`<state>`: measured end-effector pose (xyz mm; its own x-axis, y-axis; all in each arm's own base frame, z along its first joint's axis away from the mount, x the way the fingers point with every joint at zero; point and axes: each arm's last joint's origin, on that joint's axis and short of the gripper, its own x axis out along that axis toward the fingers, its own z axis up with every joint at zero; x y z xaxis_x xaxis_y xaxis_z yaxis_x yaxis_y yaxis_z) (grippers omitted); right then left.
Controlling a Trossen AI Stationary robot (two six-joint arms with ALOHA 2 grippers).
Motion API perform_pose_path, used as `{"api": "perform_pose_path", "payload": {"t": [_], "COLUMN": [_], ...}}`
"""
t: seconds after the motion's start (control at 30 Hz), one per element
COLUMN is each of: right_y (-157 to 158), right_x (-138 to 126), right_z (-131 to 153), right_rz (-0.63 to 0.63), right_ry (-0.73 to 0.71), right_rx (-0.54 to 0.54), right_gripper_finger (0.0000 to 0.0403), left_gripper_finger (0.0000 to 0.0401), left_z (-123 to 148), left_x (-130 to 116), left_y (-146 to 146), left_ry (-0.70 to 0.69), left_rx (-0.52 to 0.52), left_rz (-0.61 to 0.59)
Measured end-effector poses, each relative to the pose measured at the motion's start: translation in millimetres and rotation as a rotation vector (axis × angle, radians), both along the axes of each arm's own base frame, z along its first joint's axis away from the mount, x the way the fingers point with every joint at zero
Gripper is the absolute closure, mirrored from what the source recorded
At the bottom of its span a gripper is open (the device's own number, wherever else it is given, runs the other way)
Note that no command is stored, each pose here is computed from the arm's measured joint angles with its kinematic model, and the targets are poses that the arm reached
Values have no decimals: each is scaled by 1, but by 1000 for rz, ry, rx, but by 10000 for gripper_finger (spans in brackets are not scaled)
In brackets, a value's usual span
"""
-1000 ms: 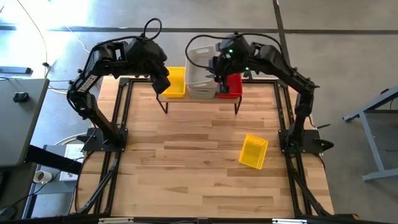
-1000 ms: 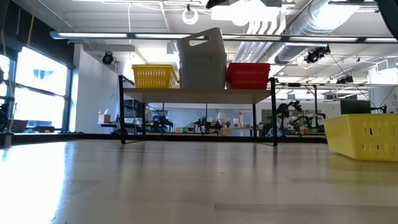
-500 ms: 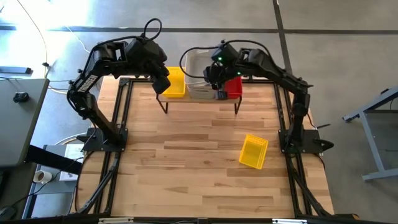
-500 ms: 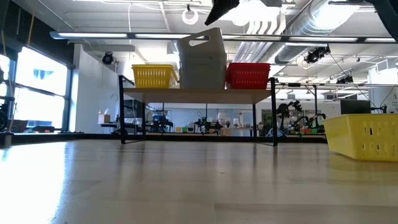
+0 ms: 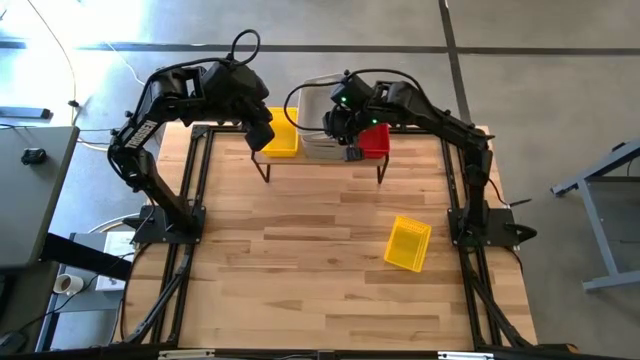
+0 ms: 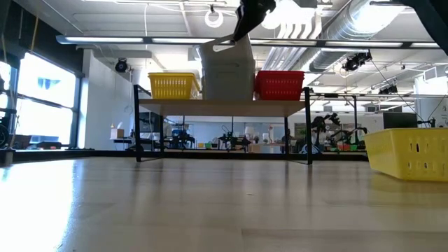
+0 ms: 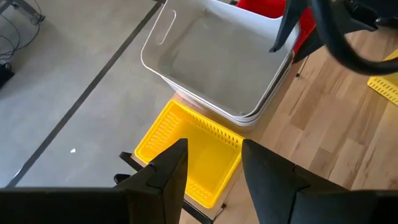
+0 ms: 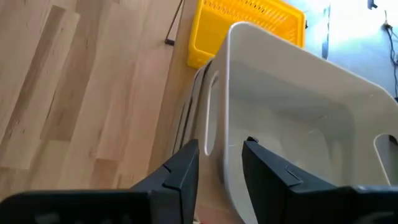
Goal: Stack baskets on shelf by color
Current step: Stack the gray bin on top of the gray bins on the shelf, then stack the yellow bin on top of the yellow bins on the shelf
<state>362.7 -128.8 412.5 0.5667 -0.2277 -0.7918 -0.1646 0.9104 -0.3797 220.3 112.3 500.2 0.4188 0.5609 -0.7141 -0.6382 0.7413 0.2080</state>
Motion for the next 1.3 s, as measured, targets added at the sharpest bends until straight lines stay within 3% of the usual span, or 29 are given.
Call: {"api": "perform_pose_path", "payload": {"t": [0.13,0.37,0.5,0.87,1.3], "right_y": [0,0,0,0,1], "right_x": [0,-1,-1,-2,-9], "right_z": [0,-1,-1,-2,5], "right_rz": [-4,-17,-24,-60,-135], "right_ry": [7,23,23,28,29], "right_rx": [-4,-15,-12,2,14], "right_gripper_finger": [313,384,400,392,293], "left_gripper_finger": [259,259,259,259,259], "left_z": [0,0,0,0,0], "left_x": [0,0,0,0,0], "left_y": [0,0,0,0,0], "left_ry": [0,0,0,1,11], "left_rx": [0,0,1,3,10], "left_rz": [0,0,1,2,-12]}}
